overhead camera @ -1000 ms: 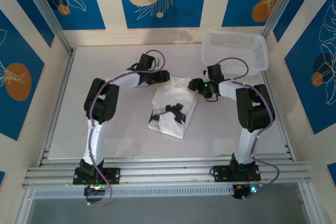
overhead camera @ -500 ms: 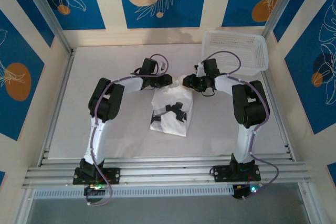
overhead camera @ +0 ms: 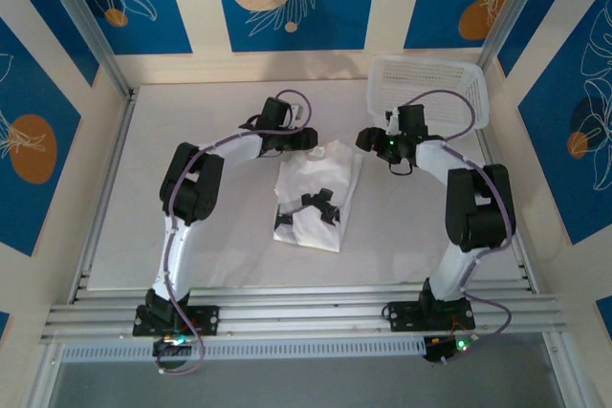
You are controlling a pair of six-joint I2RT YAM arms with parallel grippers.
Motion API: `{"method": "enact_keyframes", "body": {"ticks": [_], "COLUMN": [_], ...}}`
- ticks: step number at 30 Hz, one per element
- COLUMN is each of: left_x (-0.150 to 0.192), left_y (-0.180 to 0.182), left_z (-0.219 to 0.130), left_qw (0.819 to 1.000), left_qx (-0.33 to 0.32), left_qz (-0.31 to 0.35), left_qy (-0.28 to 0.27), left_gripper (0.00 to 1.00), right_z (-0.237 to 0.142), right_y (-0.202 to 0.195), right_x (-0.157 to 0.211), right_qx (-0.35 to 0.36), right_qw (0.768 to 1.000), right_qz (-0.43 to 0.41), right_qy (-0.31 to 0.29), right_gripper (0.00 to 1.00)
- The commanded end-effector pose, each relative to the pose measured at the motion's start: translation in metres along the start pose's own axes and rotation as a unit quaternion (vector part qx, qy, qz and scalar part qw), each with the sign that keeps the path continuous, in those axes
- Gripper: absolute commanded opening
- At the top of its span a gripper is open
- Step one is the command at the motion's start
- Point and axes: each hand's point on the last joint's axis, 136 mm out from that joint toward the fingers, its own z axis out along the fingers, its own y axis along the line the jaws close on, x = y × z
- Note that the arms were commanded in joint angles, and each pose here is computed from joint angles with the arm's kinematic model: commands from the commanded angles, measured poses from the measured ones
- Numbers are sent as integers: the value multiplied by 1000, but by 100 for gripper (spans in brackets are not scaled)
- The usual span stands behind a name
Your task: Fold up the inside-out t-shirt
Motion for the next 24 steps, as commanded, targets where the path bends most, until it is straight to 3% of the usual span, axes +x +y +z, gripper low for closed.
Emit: {"method": "enact_keyframes", "body": {"ticks": [1,3,8,13,19,24], "left_x": [19,22,33,42,47,49], "left_y": [7,2,-8,-20,-26,-24], "left_z": [17,22,33,36,39,39], "left_qw": [999,999,998,994,992,993], "left_qx": [-25,-6,34,72,81,70], "left_qz": [26,20,-27,-57,-77,-77], "left_qy": [31,37,55,57,62,63], "left_gripper": [71,71,57,55,40,24], "right_z": [21,32,49,58,62,60], "right_y": [-6,-2,8,15,22,23], "right_x": [15,21,38,50,48,43], "right_qx": [19,11,-10,-29,-40,-40], "right_qw": [999,998,995,993,992,992], "right_qz": [-11,-13,-2,0,5,7], "right_qy": [46,64,102,117,121,118], "right_gripper": [72,72,70,69,58,39]}}
